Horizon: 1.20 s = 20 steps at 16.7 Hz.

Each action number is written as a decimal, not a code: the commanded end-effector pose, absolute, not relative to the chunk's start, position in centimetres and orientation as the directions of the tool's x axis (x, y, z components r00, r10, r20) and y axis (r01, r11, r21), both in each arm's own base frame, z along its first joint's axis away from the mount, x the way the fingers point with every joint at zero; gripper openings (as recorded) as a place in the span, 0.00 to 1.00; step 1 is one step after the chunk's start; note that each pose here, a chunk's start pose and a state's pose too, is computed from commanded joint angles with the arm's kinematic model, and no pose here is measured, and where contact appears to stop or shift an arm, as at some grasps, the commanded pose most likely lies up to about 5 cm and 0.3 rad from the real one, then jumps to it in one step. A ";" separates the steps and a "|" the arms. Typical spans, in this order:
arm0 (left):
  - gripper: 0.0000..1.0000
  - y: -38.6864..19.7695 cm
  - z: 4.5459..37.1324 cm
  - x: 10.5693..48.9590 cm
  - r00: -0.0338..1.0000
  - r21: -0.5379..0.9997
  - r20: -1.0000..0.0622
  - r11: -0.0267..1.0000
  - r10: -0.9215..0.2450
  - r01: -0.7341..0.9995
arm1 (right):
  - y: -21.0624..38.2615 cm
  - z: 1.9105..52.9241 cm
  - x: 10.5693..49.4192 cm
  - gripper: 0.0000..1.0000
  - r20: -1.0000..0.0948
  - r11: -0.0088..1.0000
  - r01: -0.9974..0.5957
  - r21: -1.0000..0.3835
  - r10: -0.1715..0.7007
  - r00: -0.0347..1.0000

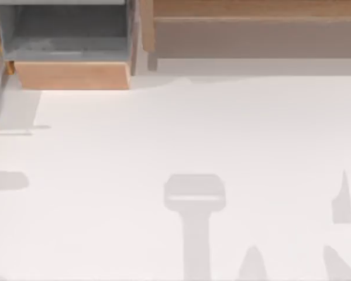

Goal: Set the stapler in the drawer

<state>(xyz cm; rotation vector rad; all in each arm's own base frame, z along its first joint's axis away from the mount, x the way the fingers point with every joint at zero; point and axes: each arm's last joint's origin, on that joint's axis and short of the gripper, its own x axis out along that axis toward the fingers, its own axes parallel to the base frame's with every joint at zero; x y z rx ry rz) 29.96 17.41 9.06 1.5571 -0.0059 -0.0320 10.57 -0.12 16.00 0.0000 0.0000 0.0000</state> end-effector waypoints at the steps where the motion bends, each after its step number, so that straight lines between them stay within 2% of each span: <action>1: 0.00 17.4 9.1 30.7 1.000 1.000 -0.016 0.014 -0.021 0.016 | -0.1 16.0 10.6 1.00 0.000 1.000 0.000 0.000 0.000 1.000; 8: 0.00 17.3 9.0 31.6 1.000 1.000 -0.022 0.020 -0.019 0.023 | -0.1 16.0 10.6 1.00 0.000 1.000 0.000 0.000 0.000 1.000; 16: 0.00 17.3 9.0 37.3 1.000 1.000 -0.021 0.019 -0.018 0.021 | -0.1 16.0 10.6 1.00 0.000 1.000 0.000 0.000 0.000 1.000; 20: 0.00 17.2 9.0 37.8 1.000 1.000 -0.022 0.021 -0.017 0.022 | -0.1 16.0 10.6 1.00 0.000 1.000 0.000 0.000 0.000 1.000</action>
